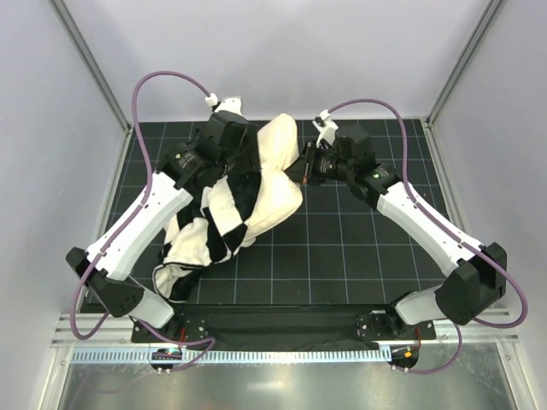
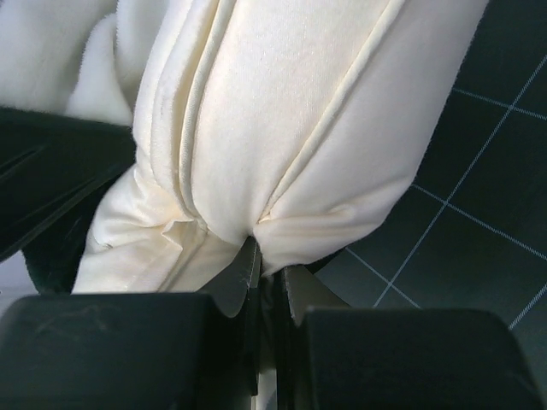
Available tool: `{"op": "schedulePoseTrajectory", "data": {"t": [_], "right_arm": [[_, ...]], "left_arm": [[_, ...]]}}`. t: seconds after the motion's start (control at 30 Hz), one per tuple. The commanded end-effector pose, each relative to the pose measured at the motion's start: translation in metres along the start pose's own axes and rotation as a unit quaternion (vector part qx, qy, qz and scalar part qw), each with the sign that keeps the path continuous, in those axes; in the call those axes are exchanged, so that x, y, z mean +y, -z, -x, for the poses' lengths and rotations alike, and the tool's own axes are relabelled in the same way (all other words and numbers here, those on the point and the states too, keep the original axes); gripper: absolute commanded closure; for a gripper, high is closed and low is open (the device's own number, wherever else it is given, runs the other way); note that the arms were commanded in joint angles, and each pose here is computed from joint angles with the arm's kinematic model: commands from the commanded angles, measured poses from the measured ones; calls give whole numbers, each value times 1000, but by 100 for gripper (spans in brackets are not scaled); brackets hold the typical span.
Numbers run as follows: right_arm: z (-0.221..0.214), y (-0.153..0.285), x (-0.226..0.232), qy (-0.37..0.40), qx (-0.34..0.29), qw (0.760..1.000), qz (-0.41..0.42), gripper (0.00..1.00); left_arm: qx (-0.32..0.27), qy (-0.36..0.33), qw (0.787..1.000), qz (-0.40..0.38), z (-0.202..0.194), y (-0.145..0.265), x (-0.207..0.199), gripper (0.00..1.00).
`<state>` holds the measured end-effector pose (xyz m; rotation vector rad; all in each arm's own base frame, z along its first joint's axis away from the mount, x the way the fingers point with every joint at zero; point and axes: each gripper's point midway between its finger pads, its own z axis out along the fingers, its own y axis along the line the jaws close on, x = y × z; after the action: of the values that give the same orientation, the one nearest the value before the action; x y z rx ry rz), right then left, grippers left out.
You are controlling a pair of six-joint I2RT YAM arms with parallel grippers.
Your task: Put the pillow into the pillowcase
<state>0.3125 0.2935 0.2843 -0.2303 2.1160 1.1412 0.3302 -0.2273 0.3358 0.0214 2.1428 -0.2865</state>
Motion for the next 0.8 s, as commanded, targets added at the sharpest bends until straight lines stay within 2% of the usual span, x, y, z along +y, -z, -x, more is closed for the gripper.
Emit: {"op": "schedulePoseTrajectory", "data": {"t": [0.0, 0.03, 0.07, 0.1, 0.17, 0.3, 0.4, 0.43, 0.53, 0.6, 0.63, 0.67, 0.7, 0.77], "right_arm": [[26, 20, 28, 48, -52, 997, 39, 96], [26, 20, 28, 48, -52, 997, 39, 96], [25, 19, 29, 49, -50, 997, 40, 96], [23, 17, 27, 48, -45, 997, 40, 96], [22, 17, 26, 48, -45, 997, 41, 96], [19, 13, 21, 47, -45, 997, 36, 96], [26, 16, 13, 51, -58, 997, 15, 96], [28, 19, 11, 54, -58, 997, 10, 96], [47, 37, 10, 61, -82, 995, -2, 96], [61, 52, 13, 63, -101, 993, -4, 96], [61, 52, 13, 63, -100, 993, -4, 96], [61, 55, 16, 65, -102, 993, -2, 96], [55, 54, 14, 57, -94, 994, -1, 96], [46, 47, 10, 41, -82, 996, 8, 96]], "left_arm": [[20, 37, 999, -29, -5, 8, 10, 41], [23, 38, 998, -33, -8, 8, 12, 64], [17, 38, 998, -42, -4, 10, 10, 77], [1, 40, 997, -60, 5, 16, 5, 100], [-25, 43, 995, -86, 22, 27, -3, 100], [-77, 45, 979, -186, 64, 62, -37, 100], [-106, 51, 951, -288, 92, 92, -74, 100], [-109, 50, 931, -345, 99, 102, -95, 100], [-107, 70, 887, -444, 113, 119, -140, 100], [-125, 70, 850, -507, 127, 140, -185, 100], [-131, 71, 847, -511, 135, 137, -191, 100], [-126, 66, 833, -535, 131, 150, -211, 100], [-157, 71, 807, -565, 155, 187, -217, 100], [-144, 76, 787, -595, 154, 193, -245, 100]]}}
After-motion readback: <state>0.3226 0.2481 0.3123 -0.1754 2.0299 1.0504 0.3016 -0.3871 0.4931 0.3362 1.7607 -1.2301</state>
